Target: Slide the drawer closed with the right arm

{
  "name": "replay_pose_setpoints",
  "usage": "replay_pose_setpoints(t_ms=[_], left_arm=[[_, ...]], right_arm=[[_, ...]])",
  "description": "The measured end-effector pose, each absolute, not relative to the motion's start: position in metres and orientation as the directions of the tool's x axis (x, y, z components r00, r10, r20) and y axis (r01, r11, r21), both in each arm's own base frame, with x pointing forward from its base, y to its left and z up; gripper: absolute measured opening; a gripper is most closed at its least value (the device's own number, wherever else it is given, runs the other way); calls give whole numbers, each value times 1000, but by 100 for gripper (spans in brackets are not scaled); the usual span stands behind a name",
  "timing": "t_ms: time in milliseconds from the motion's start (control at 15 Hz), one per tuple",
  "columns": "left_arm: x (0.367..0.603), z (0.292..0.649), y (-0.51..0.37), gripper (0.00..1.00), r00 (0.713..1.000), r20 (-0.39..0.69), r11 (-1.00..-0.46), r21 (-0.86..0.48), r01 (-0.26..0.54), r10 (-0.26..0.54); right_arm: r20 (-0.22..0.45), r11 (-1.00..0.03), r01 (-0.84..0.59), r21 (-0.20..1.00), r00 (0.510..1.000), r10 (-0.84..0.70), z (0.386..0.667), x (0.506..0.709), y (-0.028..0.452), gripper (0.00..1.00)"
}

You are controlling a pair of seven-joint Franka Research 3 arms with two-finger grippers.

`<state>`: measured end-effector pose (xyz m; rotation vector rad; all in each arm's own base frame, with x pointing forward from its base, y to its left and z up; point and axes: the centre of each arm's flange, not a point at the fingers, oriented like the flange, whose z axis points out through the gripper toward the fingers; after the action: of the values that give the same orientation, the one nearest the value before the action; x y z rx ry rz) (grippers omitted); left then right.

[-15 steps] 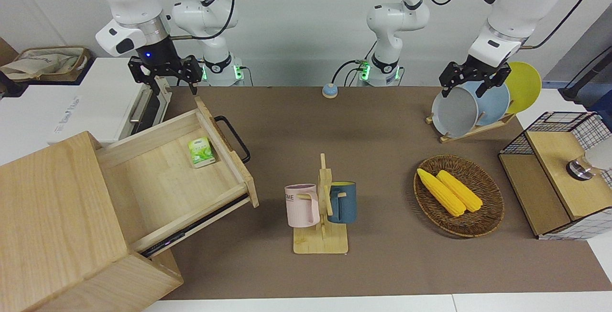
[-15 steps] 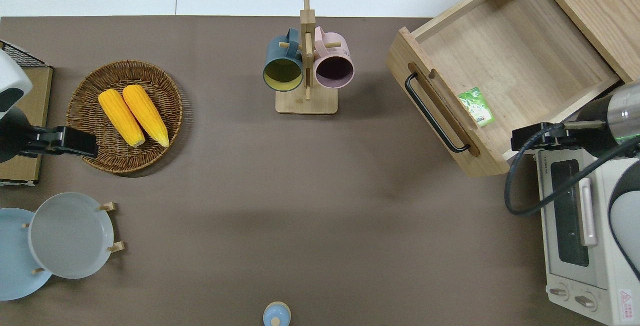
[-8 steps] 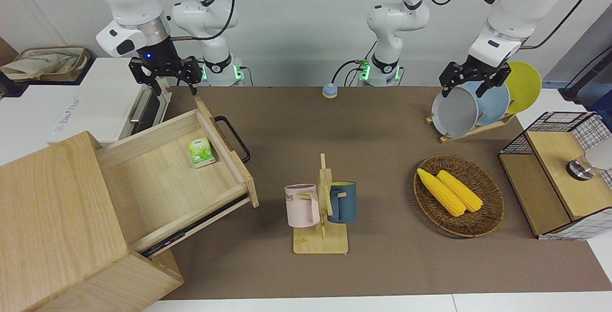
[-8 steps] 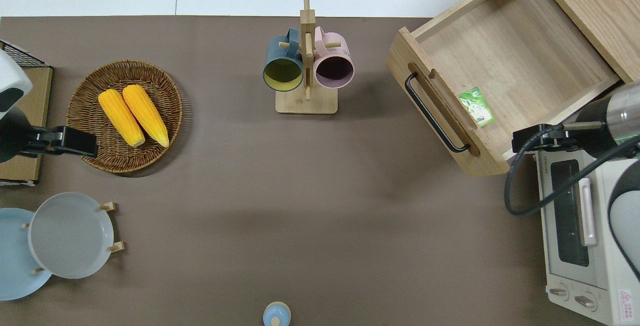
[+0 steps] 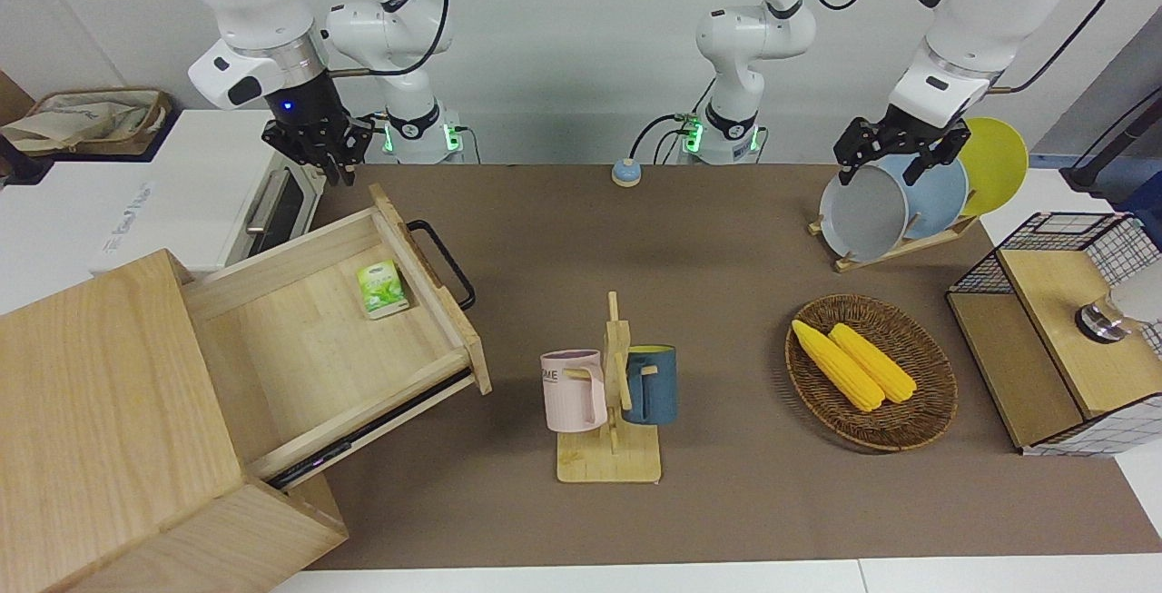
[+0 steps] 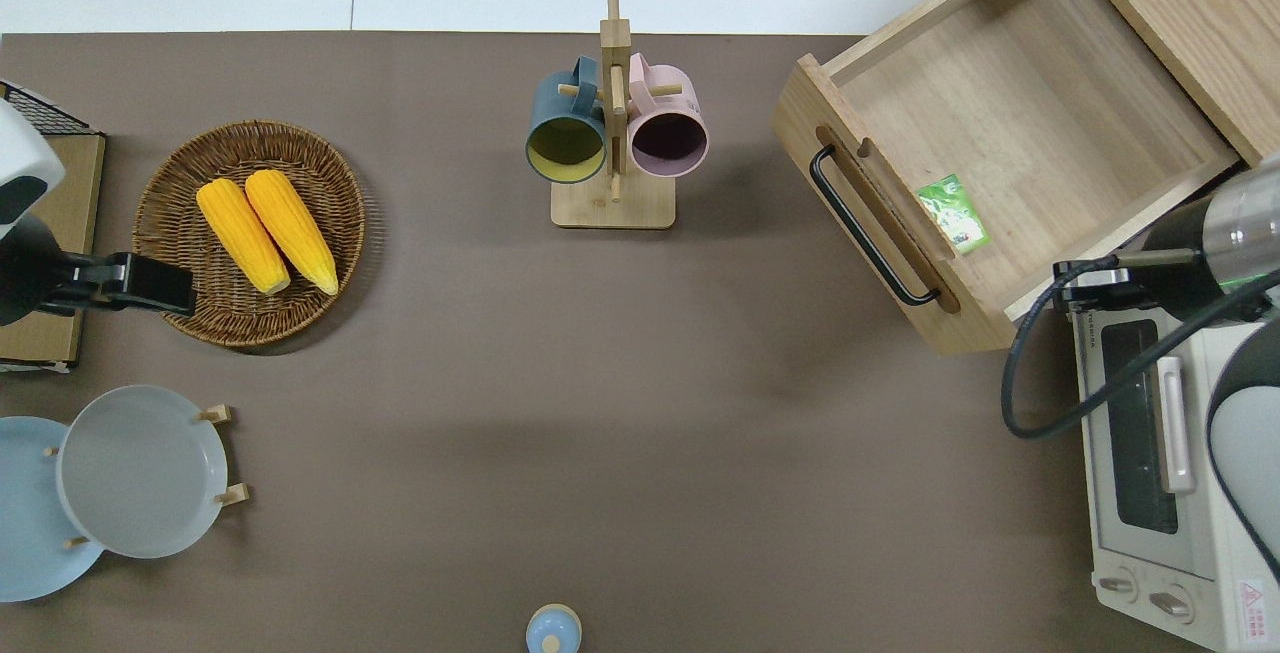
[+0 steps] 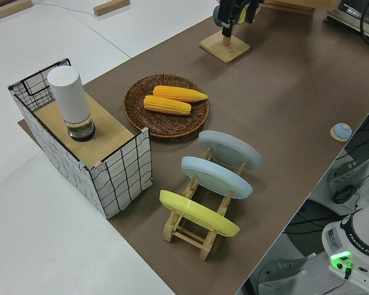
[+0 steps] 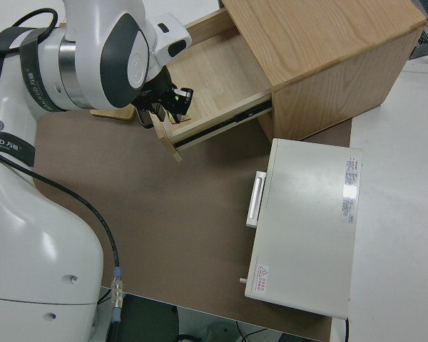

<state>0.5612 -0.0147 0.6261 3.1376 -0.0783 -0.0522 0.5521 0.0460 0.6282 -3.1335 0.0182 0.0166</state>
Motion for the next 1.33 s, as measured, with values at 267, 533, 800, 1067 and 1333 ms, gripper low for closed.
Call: replay_pose_setpoints(t_ms=[267,533,800,1067,1333], left_arm=[[561,626,-15,100,998,-33,-999,3,-50,-50],[561,626,-15,100,998,-33,-999,3,-50,-50],[561,626,-15,100,998,-33,-999,3,-50,-50],[561,626,-15,100,998,-33,-999,3,-50,-50],[561,626,-15,100,998,-33,-999,3,-50,-50]], right_arm=[[-11,-1000,-1,-8,1000,-1,628,552,52,1],[-10,-1000,24,-6,1000,24,635,548,67,1],[10,-1000,-1,8,1000,-1,646,543,100,1],[24,-997,-72,22,997,-72,650,531,148,1],[28,-992,-128,19,991,-128,650,519,188,1]])
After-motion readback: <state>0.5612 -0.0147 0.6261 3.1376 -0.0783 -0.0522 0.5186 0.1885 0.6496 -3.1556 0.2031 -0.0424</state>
